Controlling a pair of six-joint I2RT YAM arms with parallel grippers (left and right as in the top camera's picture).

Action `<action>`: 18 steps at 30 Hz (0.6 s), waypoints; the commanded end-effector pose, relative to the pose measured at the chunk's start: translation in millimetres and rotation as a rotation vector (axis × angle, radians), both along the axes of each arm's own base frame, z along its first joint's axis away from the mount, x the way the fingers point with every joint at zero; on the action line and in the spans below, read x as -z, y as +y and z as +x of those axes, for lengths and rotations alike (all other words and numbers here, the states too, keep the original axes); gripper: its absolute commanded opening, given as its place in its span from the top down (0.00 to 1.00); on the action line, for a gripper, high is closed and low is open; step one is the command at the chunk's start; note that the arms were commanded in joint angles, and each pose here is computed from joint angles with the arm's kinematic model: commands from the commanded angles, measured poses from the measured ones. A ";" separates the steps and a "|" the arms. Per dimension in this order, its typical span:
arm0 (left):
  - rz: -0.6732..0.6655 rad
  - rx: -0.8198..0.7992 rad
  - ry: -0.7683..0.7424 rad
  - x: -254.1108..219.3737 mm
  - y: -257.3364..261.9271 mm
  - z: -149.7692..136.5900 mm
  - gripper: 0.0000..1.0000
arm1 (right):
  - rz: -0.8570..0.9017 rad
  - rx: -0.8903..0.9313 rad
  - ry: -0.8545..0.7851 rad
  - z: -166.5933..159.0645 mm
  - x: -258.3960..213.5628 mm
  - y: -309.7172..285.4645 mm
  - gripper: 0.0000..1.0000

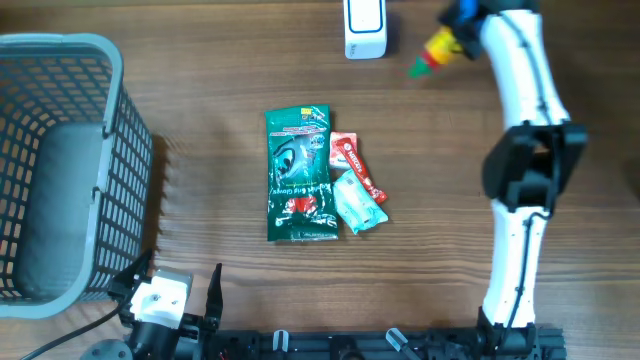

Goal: Scan the item barcode
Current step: 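Place the sauce bottle at the right edge of the table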

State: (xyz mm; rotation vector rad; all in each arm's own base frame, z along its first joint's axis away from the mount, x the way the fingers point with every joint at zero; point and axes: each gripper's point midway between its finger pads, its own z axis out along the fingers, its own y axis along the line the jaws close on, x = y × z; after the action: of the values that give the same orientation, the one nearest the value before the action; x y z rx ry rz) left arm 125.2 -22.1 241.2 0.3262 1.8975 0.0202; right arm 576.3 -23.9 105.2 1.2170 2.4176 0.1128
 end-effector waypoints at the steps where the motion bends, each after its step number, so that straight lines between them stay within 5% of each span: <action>1: 0.008 -0.006 -0.010 -0.5 1.7 -0.3 0.00 | -0.054 0.104 0.058 -34.3 -16.9 -103.5 0.67; 7: 0.008 -0.006 -0.010 -0.5 1.7 -0.3 0.00 | -0.134 0.351 0.286 -128.5 33.2 -254.0 0.66; 15: 0.008 -0.006 -0.010 -0.5 1.7 -0.3 0.00 | -0.105 0.559 0.379 -221.2 76.0 -346.5 0.59; 18: 0.008 -0.006 -0.010 -0.5 1.7 -0.3 0.00 | -0.113 0.583 0.366 -235.2 71.2 -367.8 0.45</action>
State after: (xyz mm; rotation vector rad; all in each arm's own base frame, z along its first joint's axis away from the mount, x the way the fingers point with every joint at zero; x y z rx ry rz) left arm 125.2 -21.5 241.1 0.3242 1.8983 0.0231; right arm 351.7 -372.6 15.0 1.9876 2.2309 -0.4017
